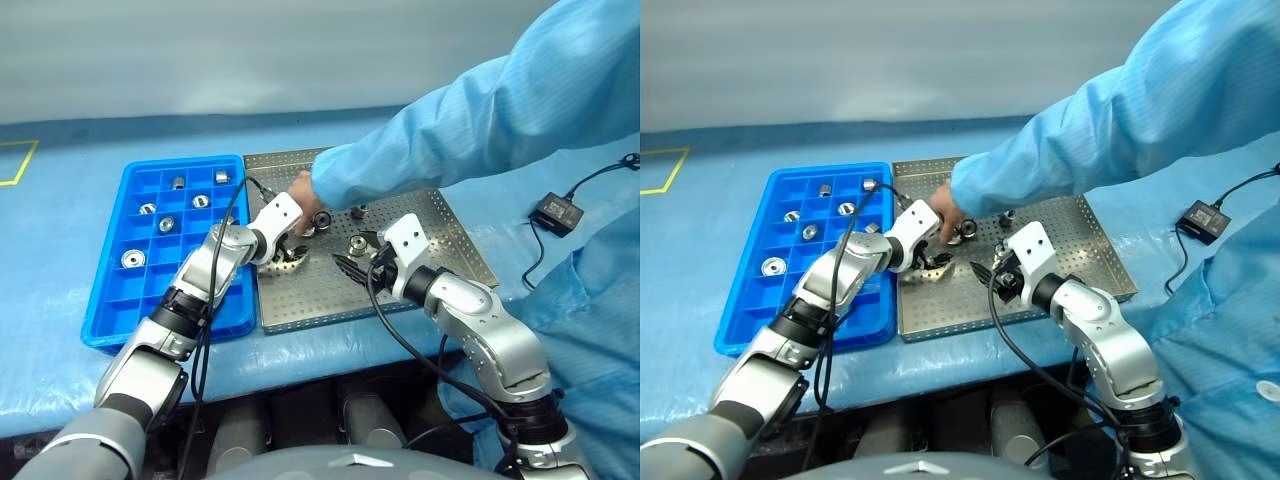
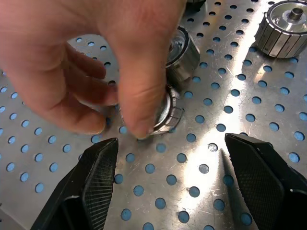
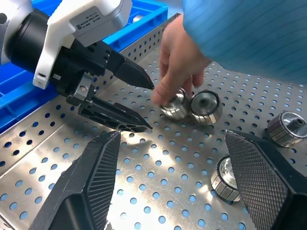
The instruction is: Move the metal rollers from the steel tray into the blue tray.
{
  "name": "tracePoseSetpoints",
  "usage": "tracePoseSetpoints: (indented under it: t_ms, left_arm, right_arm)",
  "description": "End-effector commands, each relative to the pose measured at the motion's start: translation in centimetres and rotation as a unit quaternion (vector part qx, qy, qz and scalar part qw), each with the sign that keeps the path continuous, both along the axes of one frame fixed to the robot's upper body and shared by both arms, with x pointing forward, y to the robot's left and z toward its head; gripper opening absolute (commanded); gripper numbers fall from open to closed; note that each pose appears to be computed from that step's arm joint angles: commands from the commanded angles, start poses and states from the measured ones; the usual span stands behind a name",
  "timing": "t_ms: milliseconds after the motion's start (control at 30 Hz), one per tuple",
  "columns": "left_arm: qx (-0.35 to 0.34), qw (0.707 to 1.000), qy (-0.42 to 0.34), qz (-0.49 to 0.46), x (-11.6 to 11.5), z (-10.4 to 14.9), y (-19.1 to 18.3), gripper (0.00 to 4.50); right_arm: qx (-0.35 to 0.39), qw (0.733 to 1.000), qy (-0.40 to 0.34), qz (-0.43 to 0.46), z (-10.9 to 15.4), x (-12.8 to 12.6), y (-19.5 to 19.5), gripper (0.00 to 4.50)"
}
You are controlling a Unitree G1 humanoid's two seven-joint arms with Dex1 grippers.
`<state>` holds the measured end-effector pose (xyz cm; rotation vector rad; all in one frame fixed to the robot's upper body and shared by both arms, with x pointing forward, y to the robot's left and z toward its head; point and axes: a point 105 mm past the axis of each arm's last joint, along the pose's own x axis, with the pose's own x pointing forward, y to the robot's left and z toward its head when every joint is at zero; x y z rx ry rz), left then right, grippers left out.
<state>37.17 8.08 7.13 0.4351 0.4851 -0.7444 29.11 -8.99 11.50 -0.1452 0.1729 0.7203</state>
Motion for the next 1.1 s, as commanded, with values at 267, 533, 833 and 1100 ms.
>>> tracePoseSetpoints:
  t_ms: [267, 533, 833, 1100]
  left_arm:
    - [-0.002, 1.0, -0.005, 0.015, 0.0, 0.0, 1.0, 3.86]
    - [-0.007, 1.0, -0.008, 0.017, 0.0, 0.2, 1.0, 3.86]
    - [-0.026, 1.0, -0.014, 0.012, -0.2, 0.6, 0.5, 3.86]
    - [-0.039, 0.999, -0.01, 0.0, -0.4, 0.8, -0.3, 3.86]
  right_arm:
    - [0.003, 1.0, -0.027, 0.006, 1.3, 0.2, 0.2, 3.66]
    - [0.003, 1.0, -0.027, 0.008, 1.3, 0.2, 0.3, 3.66]
    - [0.002, 1.0, -0.025, 0.008, 1.2, 0.2, 0.3, 3.66]
    - [0.0, 1.0, -0.024, 0.006, 1.2, 0.2, 0.3, 3.66]
